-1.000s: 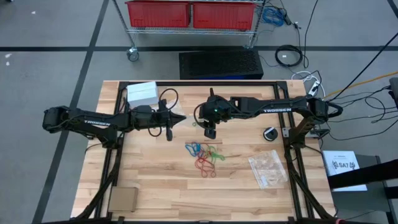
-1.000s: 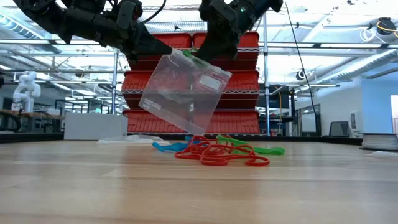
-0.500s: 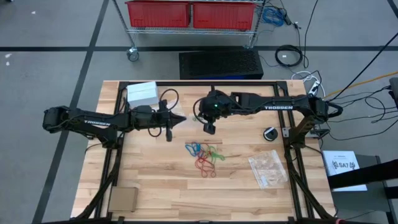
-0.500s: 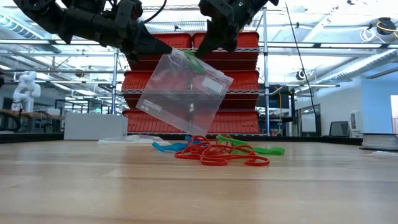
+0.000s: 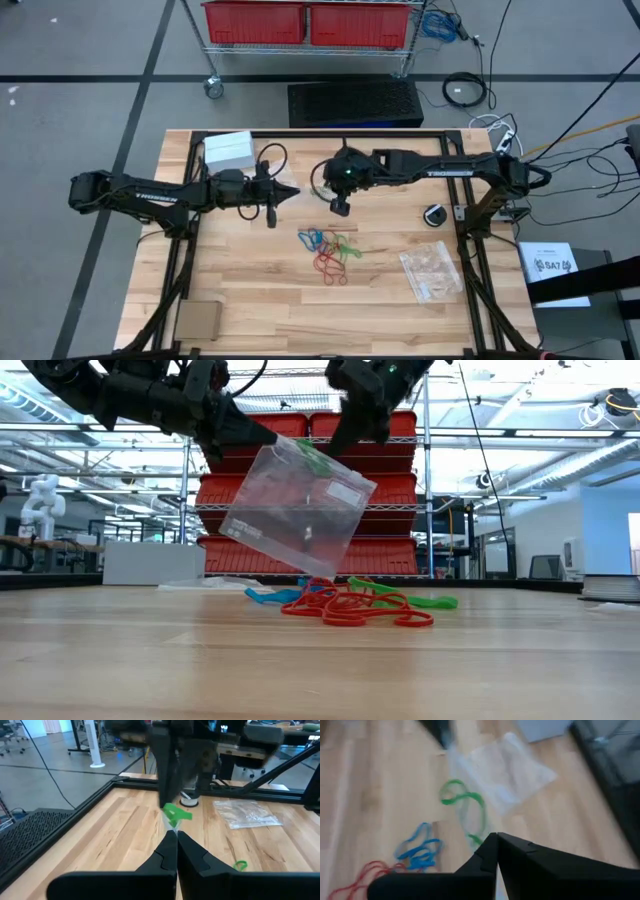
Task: Sort rubber bands
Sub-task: Put the green rubber band into the top right transparent zip lock bag
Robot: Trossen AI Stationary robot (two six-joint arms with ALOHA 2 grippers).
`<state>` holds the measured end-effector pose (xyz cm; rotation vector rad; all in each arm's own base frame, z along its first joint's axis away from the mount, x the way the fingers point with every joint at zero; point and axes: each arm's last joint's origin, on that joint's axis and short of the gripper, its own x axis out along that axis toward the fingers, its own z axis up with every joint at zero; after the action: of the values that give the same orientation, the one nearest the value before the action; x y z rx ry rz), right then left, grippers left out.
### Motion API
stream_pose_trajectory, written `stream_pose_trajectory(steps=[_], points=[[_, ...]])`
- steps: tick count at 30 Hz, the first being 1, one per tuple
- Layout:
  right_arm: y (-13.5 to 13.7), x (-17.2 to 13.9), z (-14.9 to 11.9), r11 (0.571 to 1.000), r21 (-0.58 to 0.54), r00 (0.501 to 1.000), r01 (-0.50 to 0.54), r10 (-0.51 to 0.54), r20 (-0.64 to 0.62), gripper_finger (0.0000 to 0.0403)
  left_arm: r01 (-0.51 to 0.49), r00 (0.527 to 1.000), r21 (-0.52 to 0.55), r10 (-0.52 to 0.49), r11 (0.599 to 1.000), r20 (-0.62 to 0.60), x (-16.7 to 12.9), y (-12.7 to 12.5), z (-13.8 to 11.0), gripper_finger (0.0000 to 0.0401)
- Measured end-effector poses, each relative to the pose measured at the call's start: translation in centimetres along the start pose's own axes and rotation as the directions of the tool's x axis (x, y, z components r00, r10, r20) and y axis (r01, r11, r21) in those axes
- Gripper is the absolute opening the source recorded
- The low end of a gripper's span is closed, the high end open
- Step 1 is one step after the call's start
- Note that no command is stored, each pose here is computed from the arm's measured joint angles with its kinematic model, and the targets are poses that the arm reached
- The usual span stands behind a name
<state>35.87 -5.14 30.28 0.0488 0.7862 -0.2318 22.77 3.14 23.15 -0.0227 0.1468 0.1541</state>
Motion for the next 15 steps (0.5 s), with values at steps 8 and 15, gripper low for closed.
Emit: stream_pose_trajectory(steps=[8,15], points=[[0.8,-0.7,0.7,0.992,-0.091,0.993,-0.09,0.097,0.071,0.0036,0.0,1.0,0.0,0.0,1.0,-0.005,0.0,0.0,0.0,0.0],[2.3,0.9,0.9,0.975,-0.174,0.983,-0.137,0.156,0.099,0.0099,0.006,1.0,-0.001,-0.006,1.0,-0.006,0.0,0.0,0.0,0.0]])
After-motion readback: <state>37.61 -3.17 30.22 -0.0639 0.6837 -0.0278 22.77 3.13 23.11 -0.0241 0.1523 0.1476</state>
